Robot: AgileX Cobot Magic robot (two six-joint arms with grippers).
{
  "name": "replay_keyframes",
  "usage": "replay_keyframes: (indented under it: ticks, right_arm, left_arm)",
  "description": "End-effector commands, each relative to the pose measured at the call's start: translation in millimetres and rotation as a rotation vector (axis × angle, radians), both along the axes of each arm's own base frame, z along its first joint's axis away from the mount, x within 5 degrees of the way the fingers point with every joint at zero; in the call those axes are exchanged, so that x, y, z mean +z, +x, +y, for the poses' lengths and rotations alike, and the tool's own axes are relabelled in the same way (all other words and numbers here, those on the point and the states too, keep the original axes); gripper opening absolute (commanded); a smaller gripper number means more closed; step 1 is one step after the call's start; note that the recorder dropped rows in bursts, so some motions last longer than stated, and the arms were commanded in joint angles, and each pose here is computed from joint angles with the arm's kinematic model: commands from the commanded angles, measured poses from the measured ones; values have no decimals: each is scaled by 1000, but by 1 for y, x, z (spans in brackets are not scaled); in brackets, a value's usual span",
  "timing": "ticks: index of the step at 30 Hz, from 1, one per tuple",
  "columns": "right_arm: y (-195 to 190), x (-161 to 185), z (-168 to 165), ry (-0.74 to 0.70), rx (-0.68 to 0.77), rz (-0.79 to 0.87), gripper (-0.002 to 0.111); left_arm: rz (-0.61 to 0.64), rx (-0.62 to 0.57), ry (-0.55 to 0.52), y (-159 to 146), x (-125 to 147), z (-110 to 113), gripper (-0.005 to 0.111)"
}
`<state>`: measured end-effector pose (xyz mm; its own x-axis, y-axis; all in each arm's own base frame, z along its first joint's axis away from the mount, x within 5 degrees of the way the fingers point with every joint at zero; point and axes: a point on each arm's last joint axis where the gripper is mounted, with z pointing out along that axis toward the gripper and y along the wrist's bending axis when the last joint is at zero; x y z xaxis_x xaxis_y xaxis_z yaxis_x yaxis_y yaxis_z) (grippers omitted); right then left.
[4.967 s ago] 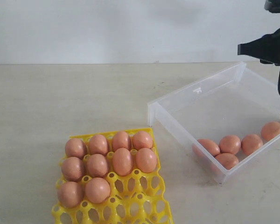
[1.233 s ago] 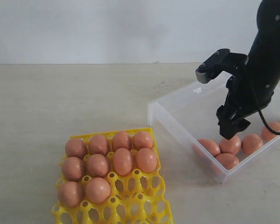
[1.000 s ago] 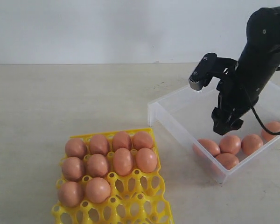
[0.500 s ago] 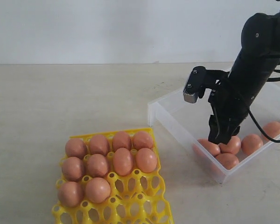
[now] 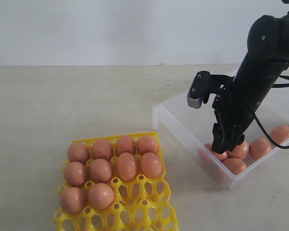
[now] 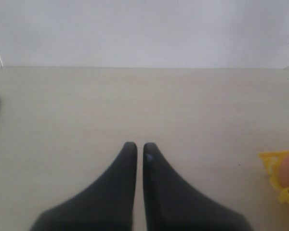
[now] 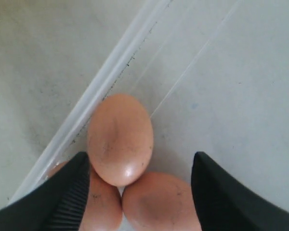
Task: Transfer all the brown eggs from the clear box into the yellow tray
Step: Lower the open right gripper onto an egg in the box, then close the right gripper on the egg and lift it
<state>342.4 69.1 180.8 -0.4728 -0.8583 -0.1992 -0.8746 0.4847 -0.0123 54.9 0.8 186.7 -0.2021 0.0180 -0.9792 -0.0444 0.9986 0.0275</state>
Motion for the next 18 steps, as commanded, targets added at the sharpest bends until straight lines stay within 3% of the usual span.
replay_keyframes:
  ticks: [1, 18]
  right_arm:
    - [3, -15, 1, -3, 10, 41, 54]
    - [4, -18, 18, -5, 70, 1, 54]
  left_arm:
    - [-11, 2, 3, 0, 1, 0, 4]
    - [-11, 2, 3, 0, 1, 0, 4]
